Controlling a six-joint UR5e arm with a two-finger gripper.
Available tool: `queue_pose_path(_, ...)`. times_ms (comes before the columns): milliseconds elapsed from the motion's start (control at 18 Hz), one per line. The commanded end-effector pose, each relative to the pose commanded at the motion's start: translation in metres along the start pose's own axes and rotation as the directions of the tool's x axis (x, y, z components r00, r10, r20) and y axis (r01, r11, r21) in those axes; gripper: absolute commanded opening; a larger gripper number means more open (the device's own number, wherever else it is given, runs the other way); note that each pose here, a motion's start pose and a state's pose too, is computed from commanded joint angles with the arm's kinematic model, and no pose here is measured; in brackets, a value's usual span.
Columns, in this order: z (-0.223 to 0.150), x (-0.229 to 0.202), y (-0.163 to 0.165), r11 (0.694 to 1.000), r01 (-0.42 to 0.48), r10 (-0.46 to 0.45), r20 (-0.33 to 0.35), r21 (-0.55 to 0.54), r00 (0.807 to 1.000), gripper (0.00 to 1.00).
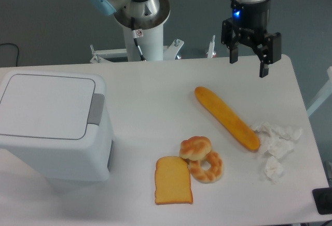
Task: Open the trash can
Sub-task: 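Lower the open gripper from above the yellow bread loaf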
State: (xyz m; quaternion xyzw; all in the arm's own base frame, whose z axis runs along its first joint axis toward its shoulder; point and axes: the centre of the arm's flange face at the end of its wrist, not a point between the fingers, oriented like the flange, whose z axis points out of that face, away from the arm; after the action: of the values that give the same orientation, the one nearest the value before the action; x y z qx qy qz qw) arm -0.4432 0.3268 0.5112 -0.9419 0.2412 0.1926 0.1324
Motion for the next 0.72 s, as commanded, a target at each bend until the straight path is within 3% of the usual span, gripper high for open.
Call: queue_pose_path(722, 0.001, 0.008, -0.024, 0.999, -0.005, 0.006, -0.009, 0.032, 1.000, 1.00)
